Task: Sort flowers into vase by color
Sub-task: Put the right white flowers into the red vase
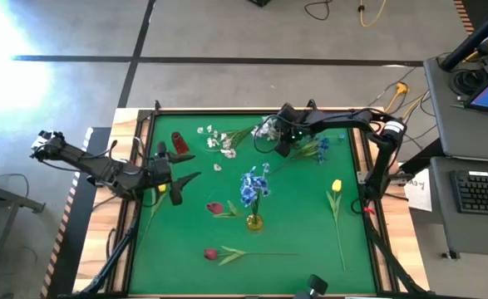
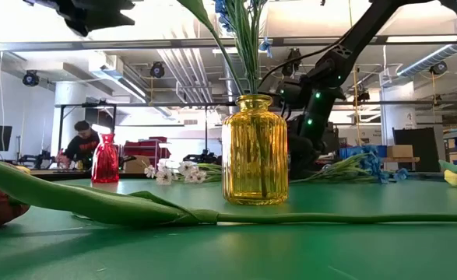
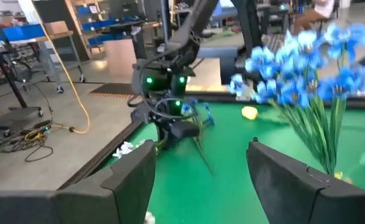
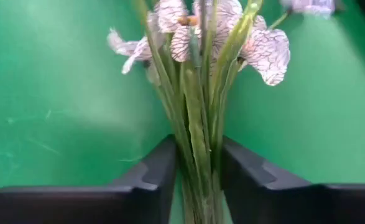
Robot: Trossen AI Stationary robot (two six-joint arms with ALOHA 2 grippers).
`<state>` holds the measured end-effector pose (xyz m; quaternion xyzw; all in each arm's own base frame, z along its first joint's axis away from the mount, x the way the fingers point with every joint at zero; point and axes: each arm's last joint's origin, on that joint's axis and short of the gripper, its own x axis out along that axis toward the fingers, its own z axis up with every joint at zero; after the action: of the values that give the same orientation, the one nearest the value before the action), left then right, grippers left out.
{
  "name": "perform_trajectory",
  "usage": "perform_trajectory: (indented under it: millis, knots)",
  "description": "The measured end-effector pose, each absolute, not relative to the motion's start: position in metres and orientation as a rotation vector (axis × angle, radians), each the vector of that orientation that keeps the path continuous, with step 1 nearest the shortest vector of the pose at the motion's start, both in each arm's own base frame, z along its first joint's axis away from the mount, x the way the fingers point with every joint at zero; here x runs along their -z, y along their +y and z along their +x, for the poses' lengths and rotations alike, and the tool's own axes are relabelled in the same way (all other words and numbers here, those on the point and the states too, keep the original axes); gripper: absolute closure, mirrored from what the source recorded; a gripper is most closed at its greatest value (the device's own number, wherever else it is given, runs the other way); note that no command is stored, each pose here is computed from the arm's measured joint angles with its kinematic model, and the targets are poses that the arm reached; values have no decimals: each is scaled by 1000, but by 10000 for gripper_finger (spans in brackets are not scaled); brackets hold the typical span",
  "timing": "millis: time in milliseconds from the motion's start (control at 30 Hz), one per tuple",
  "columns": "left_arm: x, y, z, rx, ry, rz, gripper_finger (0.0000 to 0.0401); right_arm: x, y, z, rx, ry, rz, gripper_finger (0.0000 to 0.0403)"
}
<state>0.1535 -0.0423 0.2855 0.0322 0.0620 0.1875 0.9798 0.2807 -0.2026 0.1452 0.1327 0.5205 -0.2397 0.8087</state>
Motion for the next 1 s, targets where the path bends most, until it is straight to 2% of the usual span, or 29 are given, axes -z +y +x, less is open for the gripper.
perform_trajectory:
  millis: [200,400,633,833,1000]
  knots:
    - [-297,-39,154,-518,34,66,170,-162,-201,279,515,1061,270,368]
    - [-298,-28,158,-586,23,89,170,-191,-197,274,509,968,251,375]
    - [-300,-10,168,-331,-20,46,170,-238,-189,264,524,806,194,359]
    - [-297,15,176,-347,-8,39,170,-284,-182,257,478,545,117,364]
    - [-296,30,187,-262,-44,47,170,-316,-178,259,356,283,78,364]
